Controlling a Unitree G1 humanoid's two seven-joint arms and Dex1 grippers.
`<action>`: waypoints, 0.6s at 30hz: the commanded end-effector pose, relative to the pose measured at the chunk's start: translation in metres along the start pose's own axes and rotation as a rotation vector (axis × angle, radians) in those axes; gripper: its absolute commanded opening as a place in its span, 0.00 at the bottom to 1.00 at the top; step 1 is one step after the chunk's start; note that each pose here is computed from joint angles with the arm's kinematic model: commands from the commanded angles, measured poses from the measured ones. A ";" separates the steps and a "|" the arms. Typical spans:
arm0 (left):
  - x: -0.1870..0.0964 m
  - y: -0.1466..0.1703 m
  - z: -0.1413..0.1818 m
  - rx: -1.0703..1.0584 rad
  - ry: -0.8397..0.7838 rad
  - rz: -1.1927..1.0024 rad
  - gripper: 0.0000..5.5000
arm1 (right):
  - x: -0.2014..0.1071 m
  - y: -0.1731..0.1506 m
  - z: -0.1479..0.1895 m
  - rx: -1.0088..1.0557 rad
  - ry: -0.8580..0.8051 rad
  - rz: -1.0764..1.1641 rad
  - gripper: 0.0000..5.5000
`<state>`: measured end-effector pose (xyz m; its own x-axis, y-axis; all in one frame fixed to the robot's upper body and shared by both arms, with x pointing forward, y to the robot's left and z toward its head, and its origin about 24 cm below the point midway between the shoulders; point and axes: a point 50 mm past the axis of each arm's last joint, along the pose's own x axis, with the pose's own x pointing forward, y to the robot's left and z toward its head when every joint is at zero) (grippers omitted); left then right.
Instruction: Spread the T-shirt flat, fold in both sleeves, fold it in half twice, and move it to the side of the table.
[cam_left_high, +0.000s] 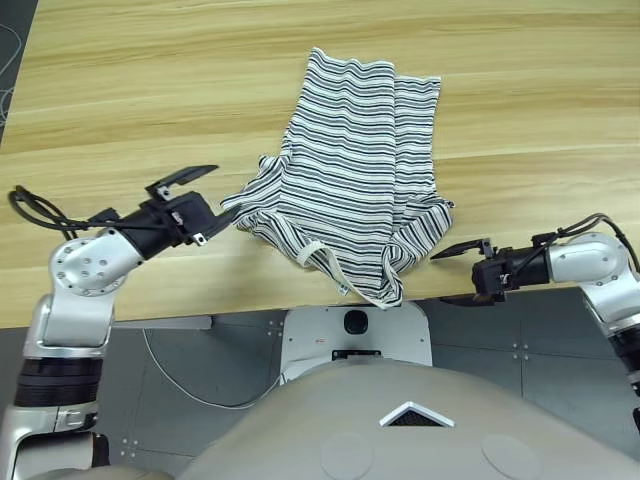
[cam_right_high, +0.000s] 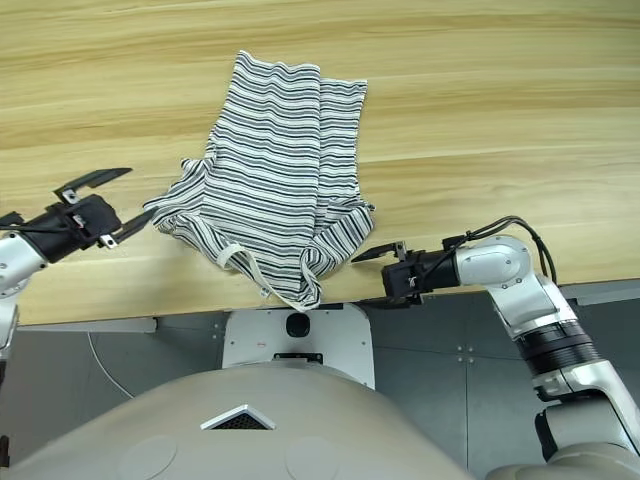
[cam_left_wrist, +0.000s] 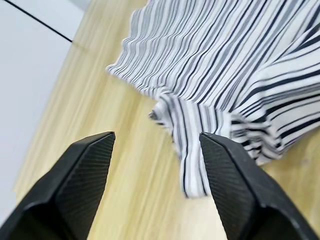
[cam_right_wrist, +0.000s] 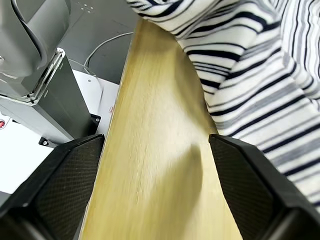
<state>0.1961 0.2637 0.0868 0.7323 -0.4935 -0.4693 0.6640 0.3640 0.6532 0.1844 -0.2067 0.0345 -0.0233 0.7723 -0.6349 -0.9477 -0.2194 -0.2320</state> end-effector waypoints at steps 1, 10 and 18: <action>-0.013 0.020 0.002 0.053 0.044 0.068 0.57 | -0.040 -0.043 0.020 -0.110 0.010 -0.220 0.69; 0.043 0.088 0.057 0.252 -0.172 0.356 0.57 | -0.033 -0.107 0.046 -0.284 -0.037 -0.606 0.69; 0.155 0.036 0.087 0.285 -0.335 0.001 0.57 | -0.007 -0.096 0.028 -0.292 0.052 -0.470 0.69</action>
<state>0.3216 0.1472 0.1017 0.6915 -0.6867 -0.2243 0.5022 0.2337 0.8326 0.2719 -0.1733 0.0885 0.4438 0.8046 -0.3946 -0.7057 0.0424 -0.7073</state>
